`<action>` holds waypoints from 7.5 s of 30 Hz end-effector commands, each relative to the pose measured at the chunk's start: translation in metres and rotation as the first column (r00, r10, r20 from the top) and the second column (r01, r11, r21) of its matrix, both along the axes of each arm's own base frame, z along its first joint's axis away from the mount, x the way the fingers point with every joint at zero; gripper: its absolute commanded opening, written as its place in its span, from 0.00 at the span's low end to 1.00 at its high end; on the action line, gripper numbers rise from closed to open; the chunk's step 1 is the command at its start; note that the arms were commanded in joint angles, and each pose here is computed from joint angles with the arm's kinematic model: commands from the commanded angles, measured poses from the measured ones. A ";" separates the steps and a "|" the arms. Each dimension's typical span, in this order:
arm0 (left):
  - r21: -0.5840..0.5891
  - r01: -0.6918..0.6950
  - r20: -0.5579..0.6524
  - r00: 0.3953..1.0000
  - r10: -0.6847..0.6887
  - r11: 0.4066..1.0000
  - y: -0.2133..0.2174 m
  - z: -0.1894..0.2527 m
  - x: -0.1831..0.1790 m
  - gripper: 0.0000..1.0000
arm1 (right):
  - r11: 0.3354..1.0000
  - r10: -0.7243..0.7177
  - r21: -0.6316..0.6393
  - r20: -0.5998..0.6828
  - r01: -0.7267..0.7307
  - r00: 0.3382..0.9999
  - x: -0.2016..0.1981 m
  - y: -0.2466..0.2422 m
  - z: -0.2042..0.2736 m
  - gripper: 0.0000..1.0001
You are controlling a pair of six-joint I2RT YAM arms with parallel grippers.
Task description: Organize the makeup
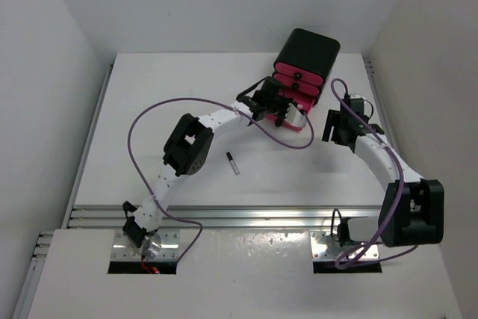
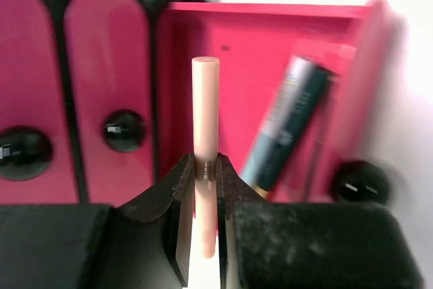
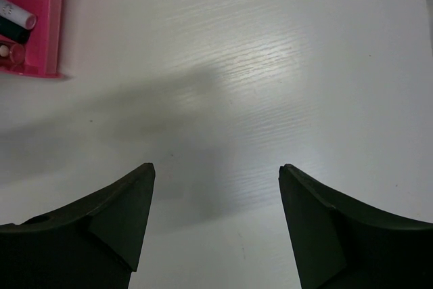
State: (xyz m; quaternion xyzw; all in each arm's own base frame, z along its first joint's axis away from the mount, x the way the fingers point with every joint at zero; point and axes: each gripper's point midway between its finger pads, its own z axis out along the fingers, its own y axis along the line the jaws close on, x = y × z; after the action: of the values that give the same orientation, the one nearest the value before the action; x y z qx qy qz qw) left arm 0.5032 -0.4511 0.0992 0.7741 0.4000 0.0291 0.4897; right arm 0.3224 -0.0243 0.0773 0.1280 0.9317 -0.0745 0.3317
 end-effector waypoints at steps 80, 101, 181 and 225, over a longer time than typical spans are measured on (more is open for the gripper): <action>-0.138 -0.957 -0.897 0.011 0.442 -0.256 0.430 0.033 -0.203 0.90 | 0.270 0.785 -0.692 -0.245 -0.670 0.569 0.232 0.154 0.012 0.00; -0.119 -0.954 -0.919 0.002 0.394 -0.274 0.436 0.032 -0.199 0.90 | 0.581 0.677 -0.603 -0.015 -0.547 0.736 0.205 0.142 0.063 0.64; -0.167 -0.922 -0.932 0.032 0.361 -0.350 0.456 0.032 -0.204 0.90 | 0.937 0.057 -0.335 0.439 0.104 0.897 0.246 0.129 -0.031 0.18; -0.163 -0.922 -0.933 0.028 0.360 -0.350 0.457 0.016 -0.202 0.90 | 0.871 -0.481 0.028 -0.148 0.490 0.864 -0.103 -0.058 -0.030 1.00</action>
State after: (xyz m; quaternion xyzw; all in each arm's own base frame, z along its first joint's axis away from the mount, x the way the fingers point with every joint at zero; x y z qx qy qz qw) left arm 0.2960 0.0035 0.1096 -0.1098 0.8568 -0.0843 0.4967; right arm 0.2238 -0.0873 0.0462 0.3273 0.9001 -0.1518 0.2441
